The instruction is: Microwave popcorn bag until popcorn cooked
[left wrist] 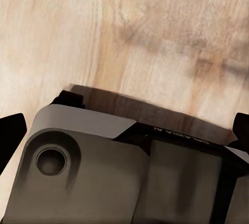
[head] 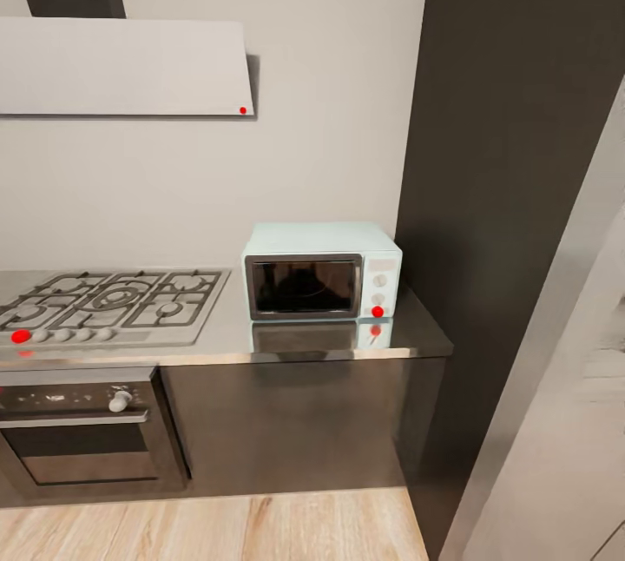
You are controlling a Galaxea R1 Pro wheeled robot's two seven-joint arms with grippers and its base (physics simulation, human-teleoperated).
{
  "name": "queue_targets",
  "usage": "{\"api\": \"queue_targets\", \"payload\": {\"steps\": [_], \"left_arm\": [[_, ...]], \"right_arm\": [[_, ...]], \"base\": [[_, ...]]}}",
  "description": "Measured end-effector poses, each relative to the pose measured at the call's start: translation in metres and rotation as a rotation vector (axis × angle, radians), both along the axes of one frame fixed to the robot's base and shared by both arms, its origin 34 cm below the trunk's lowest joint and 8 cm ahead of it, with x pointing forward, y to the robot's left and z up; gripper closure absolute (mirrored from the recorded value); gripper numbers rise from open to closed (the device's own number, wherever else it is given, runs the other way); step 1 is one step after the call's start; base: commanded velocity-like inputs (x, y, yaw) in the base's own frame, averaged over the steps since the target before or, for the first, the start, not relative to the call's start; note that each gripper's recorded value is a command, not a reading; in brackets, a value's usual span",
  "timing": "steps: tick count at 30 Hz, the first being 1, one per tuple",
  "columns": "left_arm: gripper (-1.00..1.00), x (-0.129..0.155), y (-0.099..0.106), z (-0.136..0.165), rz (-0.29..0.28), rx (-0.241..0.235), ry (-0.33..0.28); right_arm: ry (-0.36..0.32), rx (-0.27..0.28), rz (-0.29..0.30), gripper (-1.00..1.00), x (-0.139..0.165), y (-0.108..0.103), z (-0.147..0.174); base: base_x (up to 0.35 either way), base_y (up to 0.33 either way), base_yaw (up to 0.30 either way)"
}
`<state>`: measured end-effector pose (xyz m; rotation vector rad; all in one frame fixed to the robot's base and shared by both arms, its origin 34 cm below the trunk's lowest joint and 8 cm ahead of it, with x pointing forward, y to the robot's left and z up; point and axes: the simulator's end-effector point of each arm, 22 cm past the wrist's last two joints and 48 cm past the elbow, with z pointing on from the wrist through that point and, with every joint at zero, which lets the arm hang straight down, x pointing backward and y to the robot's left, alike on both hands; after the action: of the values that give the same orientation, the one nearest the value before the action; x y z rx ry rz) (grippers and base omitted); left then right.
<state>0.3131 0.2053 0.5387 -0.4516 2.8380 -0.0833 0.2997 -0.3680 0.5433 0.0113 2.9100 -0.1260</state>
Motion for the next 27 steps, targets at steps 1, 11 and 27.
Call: {"api": "queue_targets", "payload": {"steps": [1, 11, 27], "left_arm": [[-1.0, 0.0, 0.0, 0.0, 0.001, 0.0, 0.0], [-1.0, 0.0, 0.001, 0.0, 0.004, 0.005, 0.002], [-1.0, 0.001, 0.003, 0.0, 0.004, 0.009, -0.003]], "right_arm": [[0.0, -0.004, 0.0, -1.0, 0.0, -0.001, 0.0], [-0.094, 0.007, 0.02, -1.0, 0.046, 0.028, 0.007], [-0.527, 0.091, 0.122, -1.0, 0.445, 0.151, 0.277]], "base": [[0.0, -0.006, 0.0], [0.0, -0.001, 0.0], [0.0, 0.0, 0.0]]}}
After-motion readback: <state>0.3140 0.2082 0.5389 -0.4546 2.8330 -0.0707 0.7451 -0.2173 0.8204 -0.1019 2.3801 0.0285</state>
